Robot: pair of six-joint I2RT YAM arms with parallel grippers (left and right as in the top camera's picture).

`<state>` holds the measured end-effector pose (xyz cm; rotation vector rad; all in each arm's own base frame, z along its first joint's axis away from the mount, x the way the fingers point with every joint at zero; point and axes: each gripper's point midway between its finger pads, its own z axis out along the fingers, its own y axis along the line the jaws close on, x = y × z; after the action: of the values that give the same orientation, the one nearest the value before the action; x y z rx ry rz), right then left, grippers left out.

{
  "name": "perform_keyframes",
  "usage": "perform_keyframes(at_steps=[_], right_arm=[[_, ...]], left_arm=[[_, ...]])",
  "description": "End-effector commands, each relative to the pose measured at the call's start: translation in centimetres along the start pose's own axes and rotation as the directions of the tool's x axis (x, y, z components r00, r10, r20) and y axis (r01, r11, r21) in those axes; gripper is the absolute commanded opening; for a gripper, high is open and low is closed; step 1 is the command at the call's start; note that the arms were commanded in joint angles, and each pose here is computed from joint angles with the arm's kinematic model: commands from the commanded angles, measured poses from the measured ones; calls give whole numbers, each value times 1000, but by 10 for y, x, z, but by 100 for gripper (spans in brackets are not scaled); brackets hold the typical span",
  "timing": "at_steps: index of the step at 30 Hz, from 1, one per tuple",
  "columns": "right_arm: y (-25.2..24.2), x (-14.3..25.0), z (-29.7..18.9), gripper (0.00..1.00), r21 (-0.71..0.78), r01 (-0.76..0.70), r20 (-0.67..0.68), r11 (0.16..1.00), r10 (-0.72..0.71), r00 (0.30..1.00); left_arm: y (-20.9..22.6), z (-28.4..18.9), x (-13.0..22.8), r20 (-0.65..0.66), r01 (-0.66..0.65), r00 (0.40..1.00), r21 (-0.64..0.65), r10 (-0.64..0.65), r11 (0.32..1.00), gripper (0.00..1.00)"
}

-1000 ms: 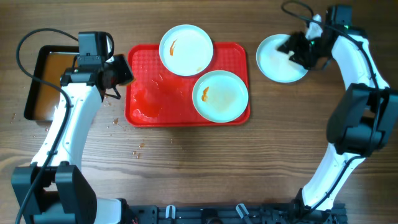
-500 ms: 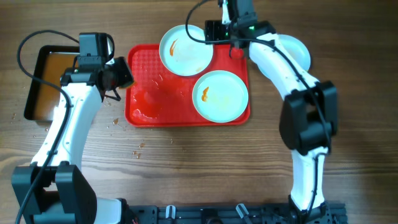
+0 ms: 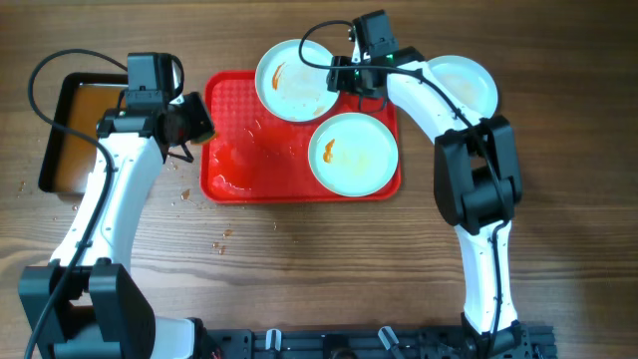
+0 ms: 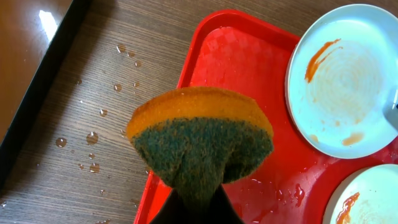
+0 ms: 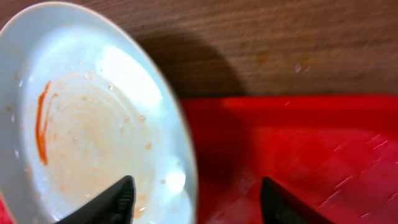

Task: Clean dirty plates on tray and stack at the side
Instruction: 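Move the right gripper back and grasp the rim of the left plate, then scrub the left plate with the sponge while the right gripper holds it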

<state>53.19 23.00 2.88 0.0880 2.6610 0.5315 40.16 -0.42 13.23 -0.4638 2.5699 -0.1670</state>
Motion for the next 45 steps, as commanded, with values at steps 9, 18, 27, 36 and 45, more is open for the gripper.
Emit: perform_keyframes(at_steps=[9, 18, 27, 36, 45], right_arm=[[-1, 38, 27, 45, 23, -92, -95, 995, 94, 991], [5, 43, 31, 19, 3, -50, -107, 999, 50, 993], [45, 62, 34, 4, -91, 229, -115, 969, -238, 964], [91, 93, 31, 4, -254, 384, -134, 887, -426, 895], [98, 109, 34, 4, -194, 410, -155, 891, -441, 884]], left_arm=[[0, 3, 4, -17, 11, 1000, 9, -10, 1000, 4], [0, 3, 4, -17, 11, 1000, 9, -10, 1000, 4], [-1, 3, 4, -16, 11, 1000, 9, -10, 1000, 4], [-14, 3, -4, 9, 7, 1000, 79, -8, 997, 4], [-28, 40, 18, -118, 25, 993, 168, -5, 986, 4]])
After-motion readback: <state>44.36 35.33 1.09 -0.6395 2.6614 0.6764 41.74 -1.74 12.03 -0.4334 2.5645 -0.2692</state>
